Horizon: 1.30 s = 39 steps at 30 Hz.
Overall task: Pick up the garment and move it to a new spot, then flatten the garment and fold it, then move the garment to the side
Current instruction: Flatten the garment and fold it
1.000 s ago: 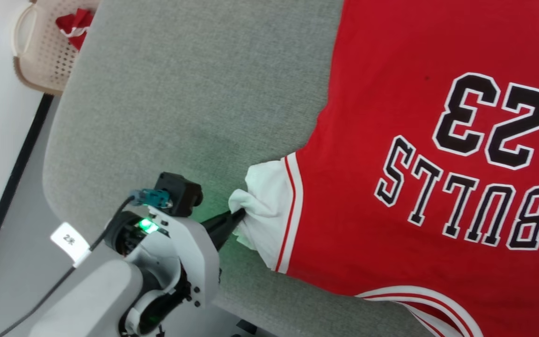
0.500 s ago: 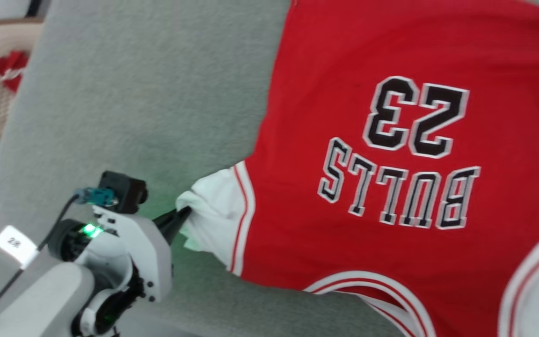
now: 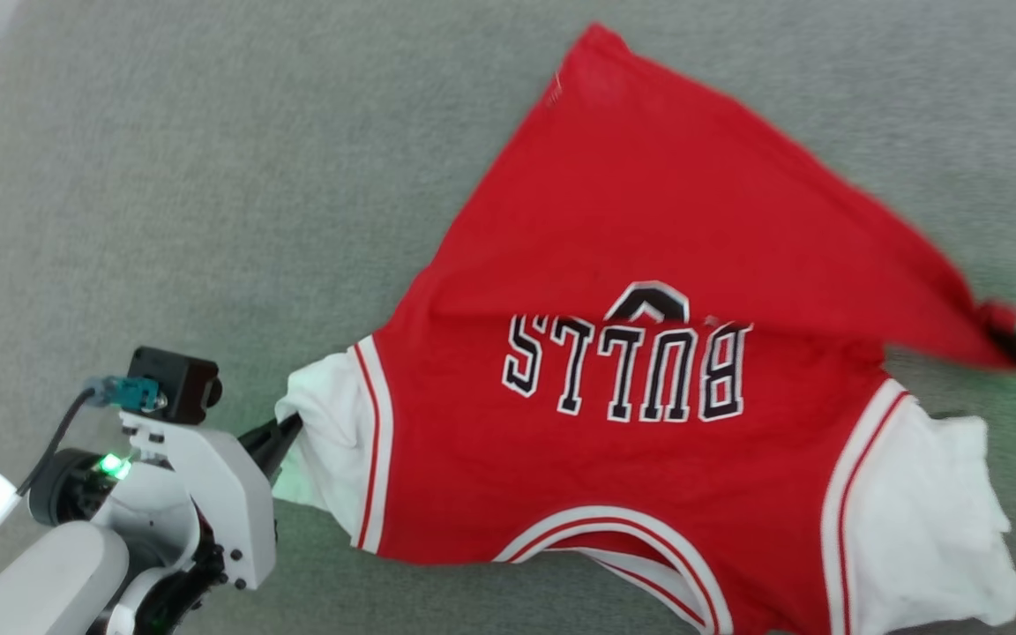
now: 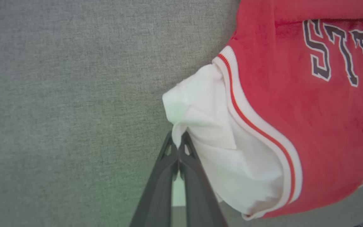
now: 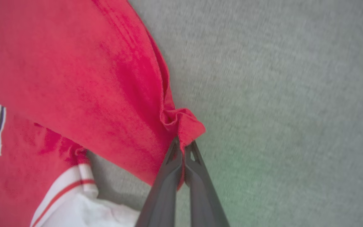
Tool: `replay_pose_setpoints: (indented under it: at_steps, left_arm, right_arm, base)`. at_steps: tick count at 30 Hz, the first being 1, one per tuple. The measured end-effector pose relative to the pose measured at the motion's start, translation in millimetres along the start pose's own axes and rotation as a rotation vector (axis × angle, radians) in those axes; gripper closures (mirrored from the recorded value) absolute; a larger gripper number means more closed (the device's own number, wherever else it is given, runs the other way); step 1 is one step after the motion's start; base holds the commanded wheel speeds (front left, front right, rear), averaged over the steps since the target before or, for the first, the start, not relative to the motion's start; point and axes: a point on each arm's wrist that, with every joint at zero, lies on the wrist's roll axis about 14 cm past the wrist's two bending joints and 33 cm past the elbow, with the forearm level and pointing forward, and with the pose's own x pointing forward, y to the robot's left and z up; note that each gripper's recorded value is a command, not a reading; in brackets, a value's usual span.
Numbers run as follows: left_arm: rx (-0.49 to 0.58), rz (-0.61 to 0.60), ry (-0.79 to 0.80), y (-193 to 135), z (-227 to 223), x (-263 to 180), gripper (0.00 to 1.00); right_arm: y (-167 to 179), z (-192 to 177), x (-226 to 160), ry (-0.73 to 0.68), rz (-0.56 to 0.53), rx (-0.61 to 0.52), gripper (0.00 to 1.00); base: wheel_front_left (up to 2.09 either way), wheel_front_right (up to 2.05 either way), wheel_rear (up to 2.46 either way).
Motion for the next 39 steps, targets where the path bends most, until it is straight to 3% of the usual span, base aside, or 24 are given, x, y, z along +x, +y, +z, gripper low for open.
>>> replay_pose_setpoints:
  at_steps: [12,19,20,21,22,29,39]
  left_arm:
    - [0.021,-0.039,-0.040,-16.6,13.0,-9.5,1.00]
    - [0.017,-0.031,-0.042,-15.1,12.9,-11.6,1.00]
    - [0.017,-0.031,-0.043,-15.1,13.1,-11.8,1.00]
    - [0.016,-0.031,-0.044,-15.1,13.0,-12.2,1.00]
    - [0.016,-0.031,-0.044,-15.0,12.9,-12.5,1.00]
    - [0.011,-0.031,-0.045,-15.3,11.5,-16.2,1.00]
    - [-0.005,-0.030,-0.042,-15.0,6.2,-19.6,1.00]
  right_arm:
    - [17.2,-109.7,-48.3,0.139,0.036,0.183,1.00]
    - [20.6,-127.3,-42.0,0.122,0.015,0.243,1.00]
    - [19.2,-128.4,-40.6,0.119,0.006,0.242,0.70]
    - [18.6,-129.2,-39.0,0.117,0.000,0.237,0.24]
    - [19.3,-129.5,-37.6,0.115,0.000,0.236,0.00]
    - [20.8,-100.7,-46.4,0.039,0.018,0.177,0.00]
    - [32.4,29.8,-67.0,-0.346,0.009,-0.013,0.00]
  base:
    - [0.00,0.00,0.00]
    - [0.00,0.00,0.00]
    - [0.00,0.00,0.00]
    - [0.00,0.00,0.00]
    - [0.00,0.00,0.00]
    - [0.00,0.00,0.00]
    - [0.00,0.00,0.00]
